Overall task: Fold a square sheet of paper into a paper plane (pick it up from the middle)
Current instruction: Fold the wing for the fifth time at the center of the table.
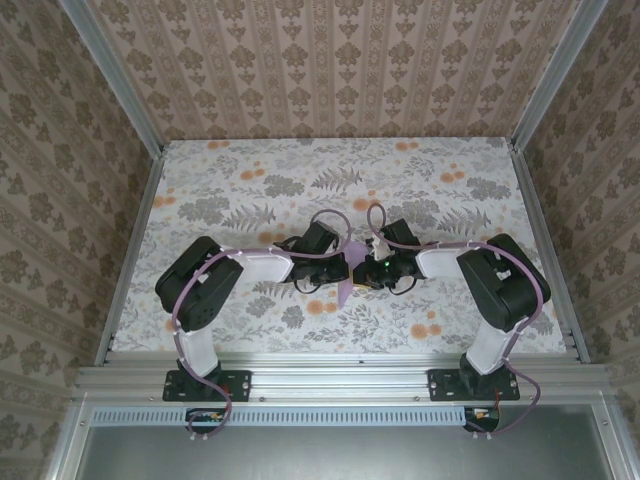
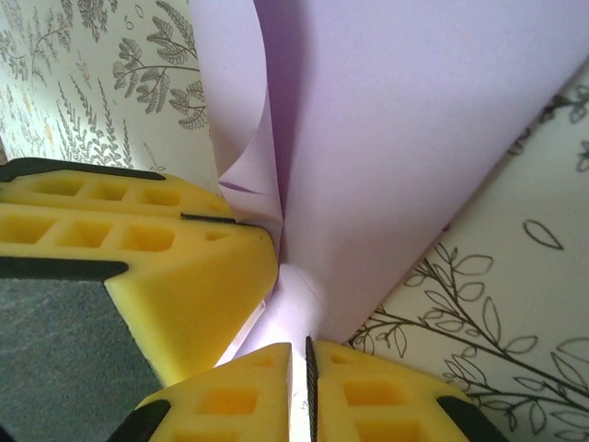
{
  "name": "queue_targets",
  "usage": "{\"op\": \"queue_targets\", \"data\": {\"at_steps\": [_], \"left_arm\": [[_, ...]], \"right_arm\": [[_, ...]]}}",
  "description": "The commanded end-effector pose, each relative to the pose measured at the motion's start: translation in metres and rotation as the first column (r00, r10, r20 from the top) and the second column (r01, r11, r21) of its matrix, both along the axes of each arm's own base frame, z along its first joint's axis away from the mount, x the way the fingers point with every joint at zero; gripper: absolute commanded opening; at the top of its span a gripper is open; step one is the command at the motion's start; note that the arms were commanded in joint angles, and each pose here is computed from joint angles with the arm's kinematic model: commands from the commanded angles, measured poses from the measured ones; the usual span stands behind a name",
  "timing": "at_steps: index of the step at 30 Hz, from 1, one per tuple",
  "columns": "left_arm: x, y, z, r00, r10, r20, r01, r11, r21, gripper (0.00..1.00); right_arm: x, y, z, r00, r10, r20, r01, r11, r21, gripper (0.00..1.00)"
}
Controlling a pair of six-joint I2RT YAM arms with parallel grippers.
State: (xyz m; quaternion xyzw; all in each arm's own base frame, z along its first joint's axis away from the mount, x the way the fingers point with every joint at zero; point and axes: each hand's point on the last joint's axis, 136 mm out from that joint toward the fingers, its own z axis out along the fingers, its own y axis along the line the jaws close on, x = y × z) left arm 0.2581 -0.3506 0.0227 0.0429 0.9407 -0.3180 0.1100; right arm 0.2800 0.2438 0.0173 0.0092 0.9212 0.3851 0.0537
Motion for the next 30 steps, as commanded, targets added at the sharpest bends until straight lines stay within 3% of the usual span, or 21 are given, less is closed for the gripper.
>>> {"op": "queue_targets", "data": {"at_steps": [1,30], "left_arm": [[-0.003,-0.003,-0.008,1.0,-0.02,-0.013,0.02,1.0,0.019,0.08],[-0.008,-0.021,0.016,0.999,-0.048,0.001,0.048,0.998,-0.04,0.08]], "right_arm": [[-0.005,-0.006,-0.002,1.0,-0.006,-0.011,0.005,1.0,-0.027,0.16],[-0.005,-0.009,-0.021,0.999,0.004,-0.046,-0.007,0.997,-0.075,0.09]]}}
